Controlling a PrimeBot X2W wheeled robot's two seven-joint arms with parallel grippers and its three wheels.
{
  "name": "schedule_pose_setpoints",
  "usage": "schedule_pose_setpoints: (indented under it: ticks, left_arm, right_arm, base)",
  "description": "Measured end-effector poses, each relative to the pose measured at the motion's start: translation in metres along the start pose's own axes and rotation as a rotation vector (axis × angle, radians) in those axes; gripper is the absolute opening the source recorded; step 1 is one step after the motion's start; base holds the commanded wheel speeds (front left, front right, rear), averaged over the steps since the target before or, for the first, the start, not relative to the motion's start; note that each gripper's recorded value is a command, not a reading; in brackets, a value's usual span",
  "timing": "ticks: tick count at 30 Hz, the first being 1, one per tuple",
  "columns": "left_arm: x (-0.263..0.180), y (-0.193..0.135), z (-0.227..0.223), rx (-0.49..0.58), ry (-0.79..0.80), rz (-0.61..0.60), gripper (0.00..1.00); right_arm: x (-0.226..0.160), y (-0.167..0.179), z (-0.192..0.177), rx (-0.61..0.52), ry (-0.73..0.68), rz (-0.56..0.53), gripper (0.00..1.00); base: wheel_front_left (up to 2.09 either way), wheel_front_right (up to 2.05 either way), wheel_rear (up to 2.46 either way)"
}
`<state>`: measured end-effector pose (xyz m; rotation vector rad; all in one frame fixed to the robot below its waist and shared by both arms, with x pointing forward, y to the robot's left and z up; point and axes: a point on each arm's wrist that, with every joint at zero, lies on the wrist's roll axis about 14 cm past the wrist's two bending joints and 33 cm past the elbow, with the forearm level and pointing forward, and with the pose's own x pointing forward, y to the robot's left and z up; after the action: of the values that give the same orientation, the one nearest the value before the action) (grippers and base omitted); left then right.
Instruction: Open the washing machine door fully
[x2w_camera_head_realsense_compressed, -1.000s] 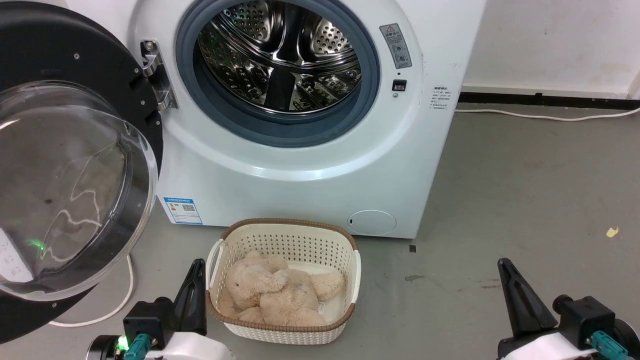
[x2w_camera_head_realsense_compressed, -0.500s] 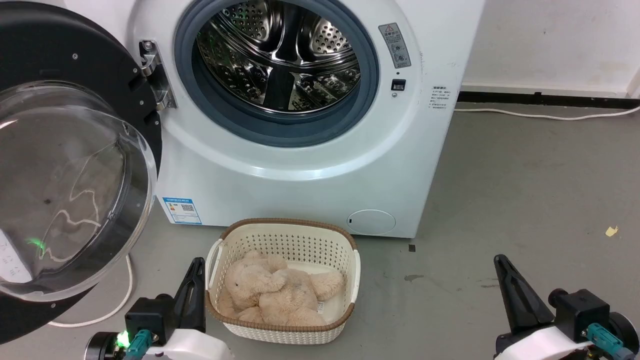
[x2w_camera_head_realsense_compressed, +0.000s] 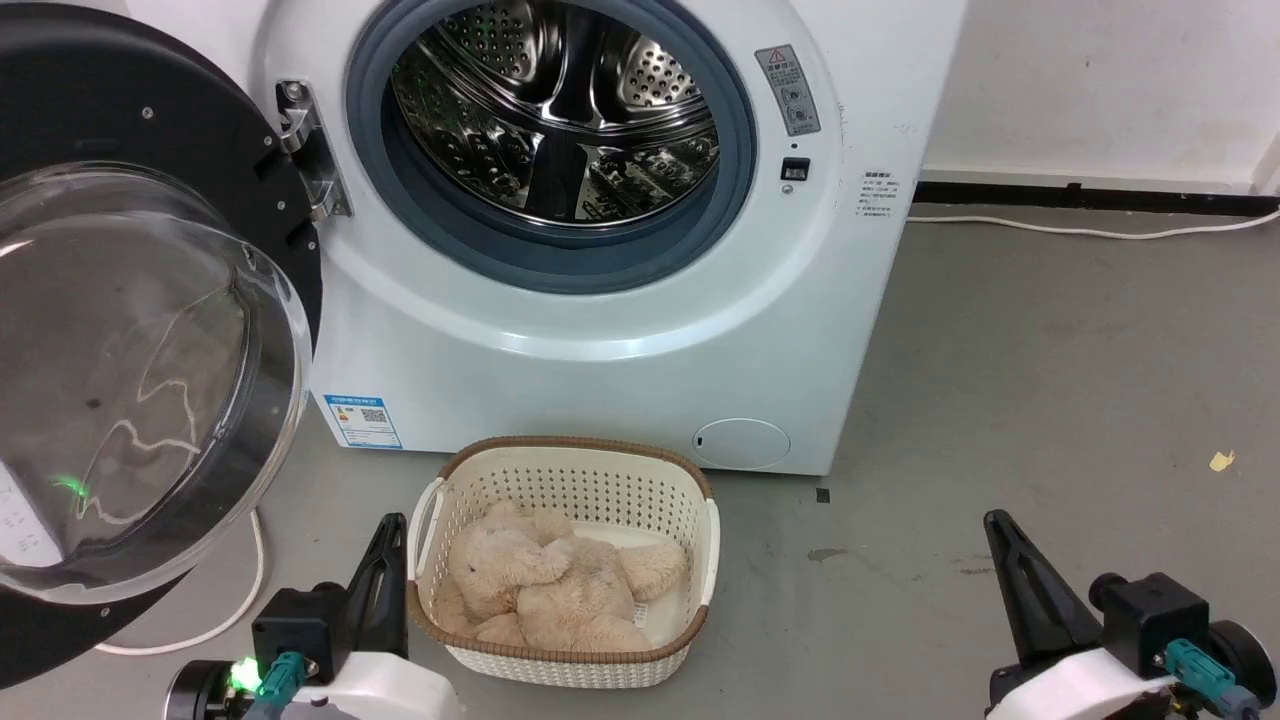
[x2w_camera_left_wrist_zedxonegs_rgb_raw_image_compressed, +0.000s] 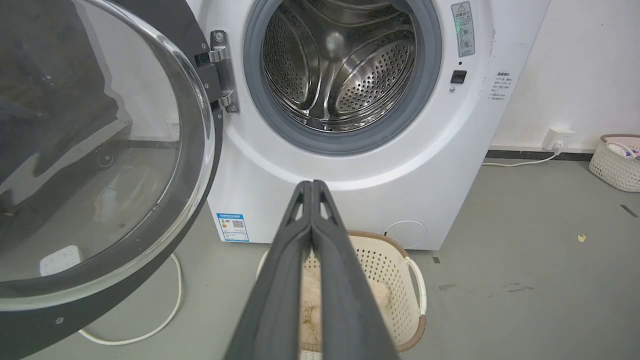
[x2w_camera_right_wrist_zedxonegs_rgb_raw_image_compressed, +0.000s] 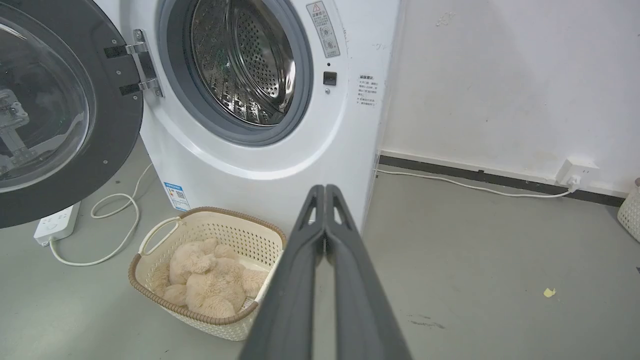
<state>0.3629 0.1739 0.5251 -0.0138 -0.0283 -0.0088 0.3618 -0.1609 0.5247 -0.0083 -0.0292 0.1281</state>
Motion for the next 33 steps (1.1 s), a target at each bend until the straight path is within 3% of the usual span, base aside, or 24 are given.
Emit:
schedule_pose_setpoints:
  ticks: [33]
  left_arm:
    - [0.0056, 0.0039, -0.0004, 0.052, 0.029, 0.008, 0.0]
  right_arm:
    - [0.0059, -0.0003, -0.0007, -0.024, 0.035, 0.002, 0.0]
  base:
    - [0.0, 0.0, 0.0]
